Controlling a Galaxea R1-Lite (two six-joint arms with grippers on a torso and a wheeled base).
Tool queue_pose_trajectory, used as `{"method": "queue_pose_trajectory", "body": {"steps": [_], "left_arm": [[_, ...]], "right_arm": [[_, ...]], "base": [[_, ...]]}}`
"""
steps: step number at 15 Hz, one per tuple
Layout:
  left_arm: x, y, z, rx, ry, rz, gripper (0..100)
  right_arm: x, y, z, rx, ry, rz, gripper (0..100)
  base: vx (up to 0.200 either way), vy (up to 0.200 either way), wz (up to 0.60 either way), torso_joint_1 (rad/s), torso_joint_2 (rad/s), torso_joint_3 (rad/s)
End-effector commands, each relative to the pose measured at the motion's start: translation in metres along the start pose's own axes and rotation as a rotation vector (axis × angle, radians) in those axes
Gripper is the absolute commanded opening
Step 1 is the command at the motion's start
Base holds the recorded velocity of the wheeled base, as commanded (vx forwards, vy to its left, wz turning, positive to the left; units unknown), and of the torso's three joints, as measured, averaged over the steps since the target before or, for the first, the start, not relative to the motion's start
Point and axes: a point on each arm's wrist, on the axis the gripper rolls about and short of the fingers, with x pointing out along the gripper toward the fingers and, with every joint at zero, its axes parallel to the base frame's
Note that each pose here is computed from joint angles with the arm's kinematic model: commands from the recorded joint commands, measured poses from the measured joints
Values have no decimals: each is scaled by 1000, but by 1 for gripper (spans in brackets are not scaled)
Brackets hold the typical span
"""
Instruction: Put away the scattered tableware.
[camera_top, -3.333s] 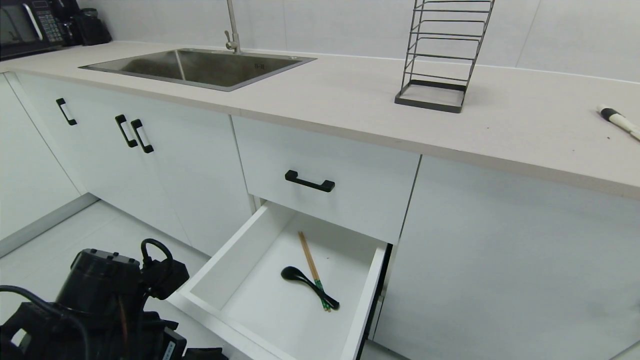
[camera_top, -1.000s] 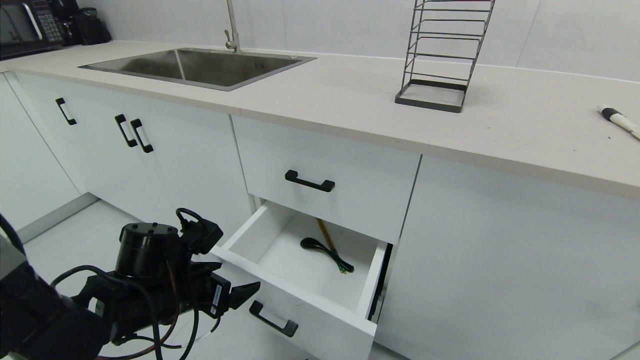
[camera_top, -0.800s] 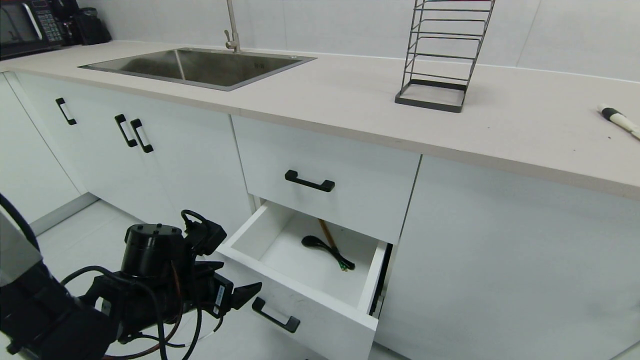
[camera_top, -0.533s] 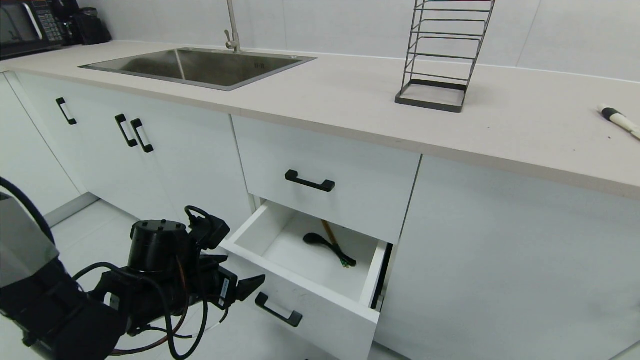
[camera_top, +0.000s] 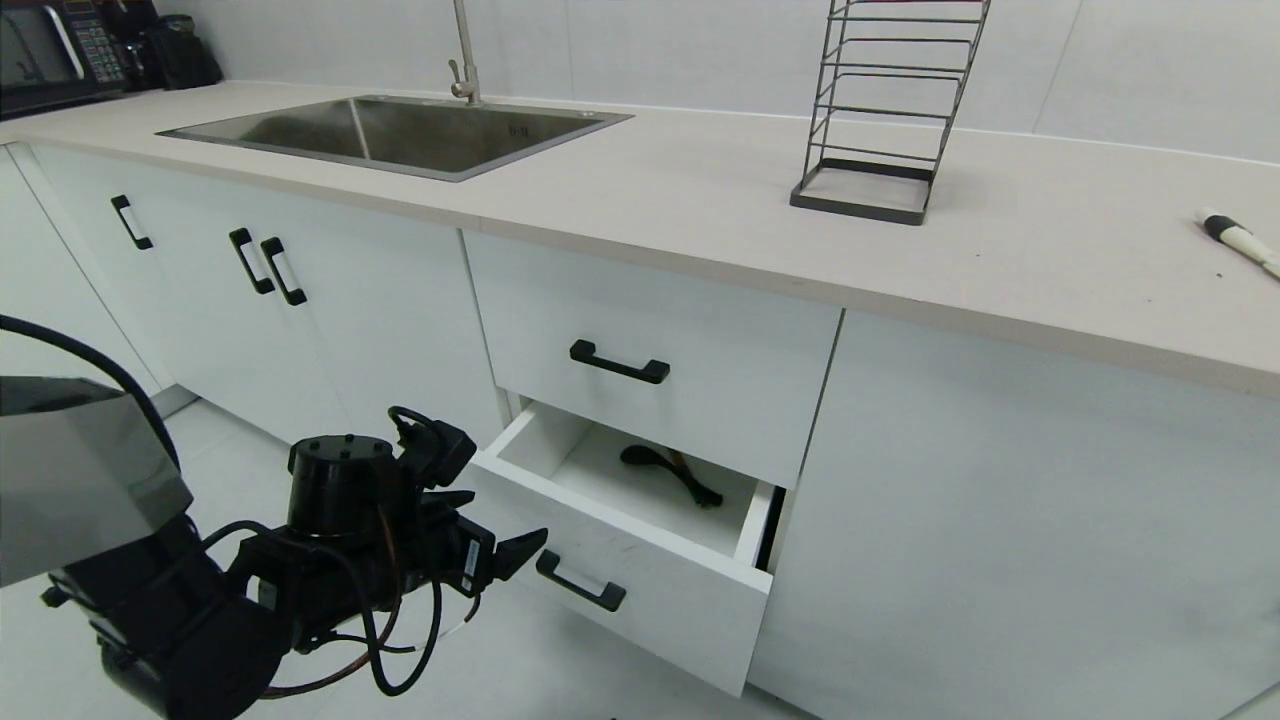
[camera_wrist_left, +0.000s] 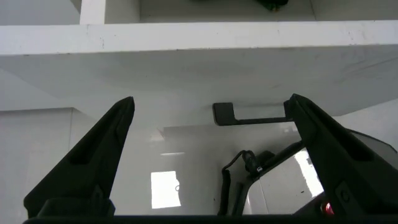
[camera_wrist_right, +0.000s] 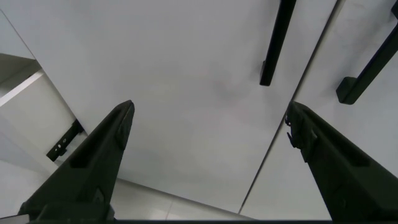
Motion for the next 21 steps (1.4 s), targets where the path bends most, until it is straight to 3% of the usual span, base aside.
{"method": "queue_pose_trajectory", "body": {"steps": [1, 21], "left_arm": [[9, 2, 4, 2, -13, 2, 100], [65, 16, 25, 6, -136, 19, 100]], "right_arm": [[0, 0, 0, 0, 2, 0, 100], [0, 0, 0, 0, 2, 0, 100]], "base": [[0, 0, 0, 0, 0, 0], [0, 0, 0, 0, 0, 0]]}}
